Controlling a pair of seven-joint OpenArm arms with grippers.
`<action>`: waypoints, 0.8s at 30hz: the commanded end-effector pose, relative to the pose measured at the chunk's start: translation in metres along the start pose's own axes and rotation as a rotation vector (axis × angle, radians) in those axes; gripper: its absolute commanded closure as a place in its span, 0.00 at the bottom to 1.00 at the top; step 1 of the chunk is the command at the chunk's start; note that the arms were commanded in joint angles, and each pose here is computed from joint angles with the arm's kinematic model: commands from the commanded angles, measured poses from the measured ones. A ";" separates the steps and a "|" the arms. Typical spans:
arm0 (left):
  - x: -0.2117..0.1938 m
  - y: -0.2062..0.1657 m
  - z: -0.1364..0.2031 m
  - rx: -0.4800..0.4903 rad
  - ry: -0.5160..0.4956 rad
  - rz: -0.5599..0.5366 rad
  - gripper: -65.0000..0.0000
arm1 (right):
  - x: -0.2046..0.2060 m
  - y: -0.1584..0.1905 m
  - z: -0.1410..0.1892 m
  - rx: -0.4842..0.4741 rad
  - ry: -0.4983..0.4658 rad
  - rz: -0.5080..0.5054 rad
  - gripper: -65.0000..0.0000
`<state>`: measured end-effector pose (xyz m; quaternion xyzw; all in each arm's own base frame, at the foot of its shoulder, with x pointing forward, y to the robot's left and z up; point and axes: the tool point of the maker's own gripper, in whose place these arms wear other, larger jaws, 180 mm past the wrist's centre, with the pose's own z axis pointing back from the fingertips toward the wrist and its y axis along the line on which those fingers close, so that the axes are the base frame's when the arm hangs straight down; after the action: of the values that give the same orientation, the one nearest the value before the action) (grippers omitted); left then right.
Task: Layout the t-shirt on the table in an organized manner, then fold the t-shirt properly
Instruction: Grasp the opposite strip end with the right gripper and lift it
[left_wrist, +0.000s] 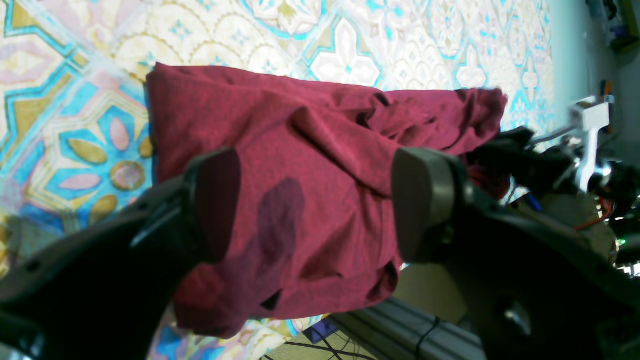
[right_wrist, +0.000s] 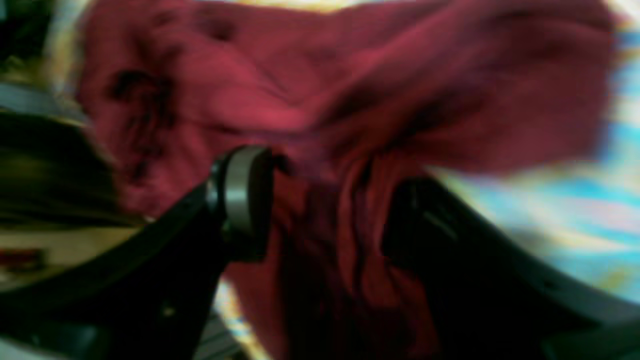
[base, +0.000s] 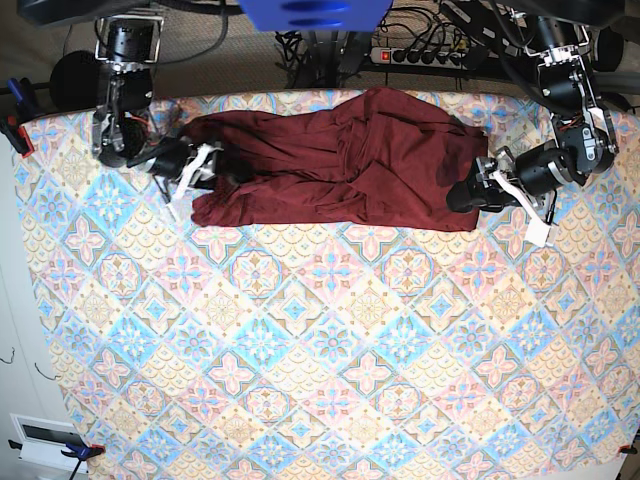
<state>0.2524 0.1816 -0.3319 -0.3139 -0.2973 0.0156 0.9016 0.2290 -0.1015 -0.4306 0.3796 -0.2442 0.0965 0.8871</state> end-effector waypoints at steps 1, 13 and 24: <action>0.012 -0.005 0.005 -0.011 -0.034 -0.028 0.29 | -0.020 -0.008 0.002 -0.041 0.109 0.017 0.50; 0.019 -0.007 0.005 -0.014 -0.047 -0.038 0.29 | -0.019 -0.009 0.001 -0.040 0.107 0.015 0.76; 0.022 -0.008 0.005 -0.017 -0.054 -0.042 0.29 | 0.037 -0.043 0.036 -0.145 -0.058 0.001 0.96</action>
<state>0.2606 0.1812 -0.3248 -0.3153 -0.3098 0.0119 0.8969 0.2547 -0.1510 -0.4264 0.3233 -0.2596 0.0641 0.9077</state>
